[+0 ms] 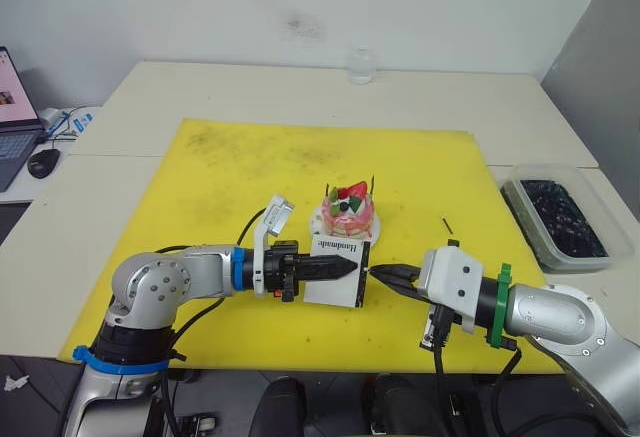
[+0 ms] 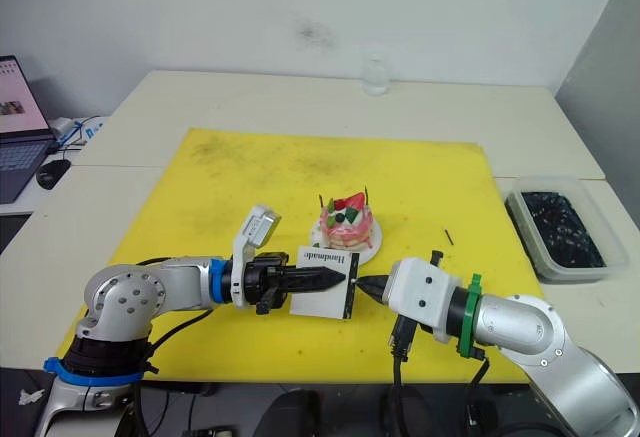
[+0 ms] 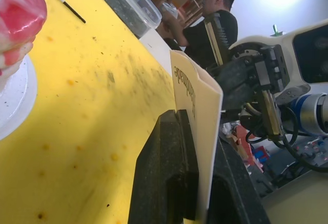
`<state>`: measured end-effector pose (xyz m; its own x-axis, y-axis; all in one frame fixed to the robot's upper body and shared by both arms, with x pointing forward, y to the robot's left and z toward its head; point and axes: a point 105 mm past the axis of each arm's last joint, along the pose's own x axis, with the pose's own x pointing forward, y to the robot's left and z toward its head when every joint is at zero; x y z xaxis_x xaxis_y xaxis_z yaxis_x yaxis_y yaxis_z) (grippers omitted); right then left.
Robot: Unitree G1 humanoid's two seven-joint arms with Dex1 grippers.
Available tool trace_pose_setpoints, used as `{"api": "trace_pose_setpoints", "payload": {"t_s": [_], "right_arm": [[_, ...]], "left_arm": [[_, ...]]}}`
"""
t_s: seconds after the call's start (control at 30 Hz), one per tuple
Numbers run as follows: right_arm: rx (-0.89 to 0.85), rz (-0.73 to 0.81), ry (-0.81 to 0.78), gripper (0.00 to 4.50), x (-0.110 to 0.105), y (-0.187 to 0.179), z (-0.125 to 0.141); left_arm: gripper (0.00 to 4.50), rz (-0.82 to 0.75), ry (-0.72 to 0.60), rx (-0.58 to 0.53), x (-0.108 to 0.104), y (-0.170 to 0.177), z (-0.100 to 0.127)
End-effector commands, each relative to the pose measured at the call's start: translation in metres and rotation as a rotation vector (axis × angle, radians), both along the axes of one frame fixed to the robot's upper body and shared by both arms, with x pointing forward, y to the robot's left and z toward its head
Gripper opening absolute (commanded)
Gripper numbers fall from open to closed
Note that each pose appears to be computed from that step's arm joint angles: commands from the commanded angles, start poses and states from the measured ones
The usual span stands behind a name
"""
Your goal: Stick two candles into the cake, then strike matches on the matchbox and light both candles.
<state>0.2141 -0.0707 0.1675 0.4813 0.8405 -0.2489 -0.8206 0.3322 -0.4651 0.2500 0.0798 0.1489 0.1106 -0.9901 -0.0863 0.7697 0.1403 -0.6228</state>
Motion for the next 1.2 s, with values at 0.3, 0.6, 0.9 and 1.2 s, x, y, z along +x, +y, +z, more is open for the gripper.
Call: {"api": "trace_pose_setpoints", "payload": {"t_s": [0.3, 0.6, 0.9, 1.2], "right_arm": [[0.003, -0.006, -0.08, 0.04, 0.009, 0.003, 0.005], [0.015, 0.004, -0.091, 0.04, 0.008, 0.004, 0.008], [-0.004, 0.008, -0.067, 0.04, 0.004, 0.001, 0.002], [-0.042, -0.018, -0.059, 0.04, 0.011, -0.002, -0.005]], "left_arm": [[0.0, 0.0, -0.074, -0.01, -0.003, -0.006, 0.005], [0.0, 0.017, -0.063, -0.008, -0.001, -0.007, 0.003], [0.0, 0.023, -0.04, -0.024, 0.001, -0.008, 0.003], [0.0, 0.016, -0.052, -0.033, 0.0, -0.01, 0.006]]}}
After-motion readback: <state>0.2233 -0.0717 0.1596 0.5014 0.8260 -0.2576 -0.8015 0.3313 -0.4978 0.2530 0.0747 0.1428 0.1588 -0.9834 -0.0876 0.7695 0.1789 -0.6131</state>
